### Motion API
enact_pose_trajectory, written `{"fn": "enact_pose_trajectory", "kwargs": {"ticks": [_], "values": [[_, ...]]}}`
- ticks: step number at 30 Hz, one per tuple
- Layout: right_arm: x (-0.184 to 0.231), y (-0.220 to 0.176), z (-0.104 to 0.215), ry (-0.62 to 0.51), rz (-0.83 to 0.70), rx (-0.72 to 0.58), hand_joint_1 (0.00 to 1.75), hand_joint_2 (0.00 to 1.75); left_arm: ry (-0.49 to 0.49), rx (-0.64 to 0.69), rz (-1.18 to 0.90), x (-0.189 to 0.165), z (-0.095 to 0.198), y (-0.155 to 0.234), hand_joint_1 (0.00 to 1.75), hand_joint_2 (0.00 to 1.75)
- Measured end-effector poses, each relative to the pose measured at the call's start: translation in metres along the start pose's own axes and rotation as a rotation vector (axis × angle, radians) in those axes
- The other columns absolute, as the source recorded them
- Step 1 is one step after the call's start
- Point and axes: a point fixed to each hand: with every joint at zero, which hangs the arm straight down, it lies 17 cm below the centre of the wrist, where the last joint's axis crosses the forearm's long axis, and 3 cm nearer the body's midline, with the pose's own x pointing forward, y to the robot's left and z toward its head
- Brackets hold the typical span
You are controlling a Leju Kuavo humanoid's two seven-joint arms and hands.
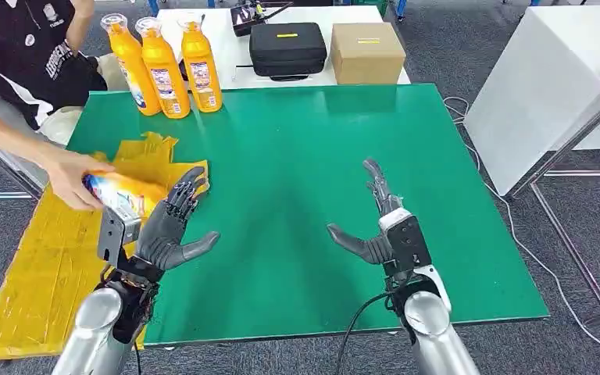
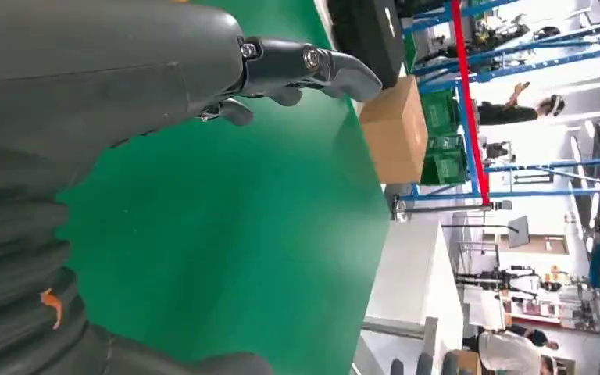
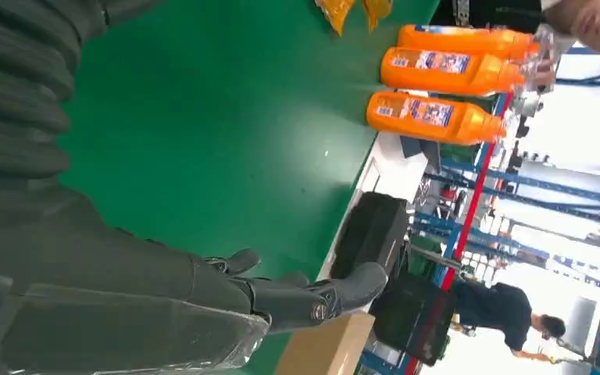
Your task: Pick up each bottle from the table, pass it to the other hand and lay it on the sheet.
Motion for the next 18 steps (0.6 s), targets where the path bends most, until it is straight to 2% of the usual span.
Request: {"fn": "enact_pose_trajectory", "kwargs": {"ticks": [18], "values": [[0.009, 0.007, 0.007, -0.028, 0.000, 0.018, 0.00, 1.75, -0.028, -0.043, -0.016, 0.007, -0.005, -0.016, 0.00, 1.75]]}}
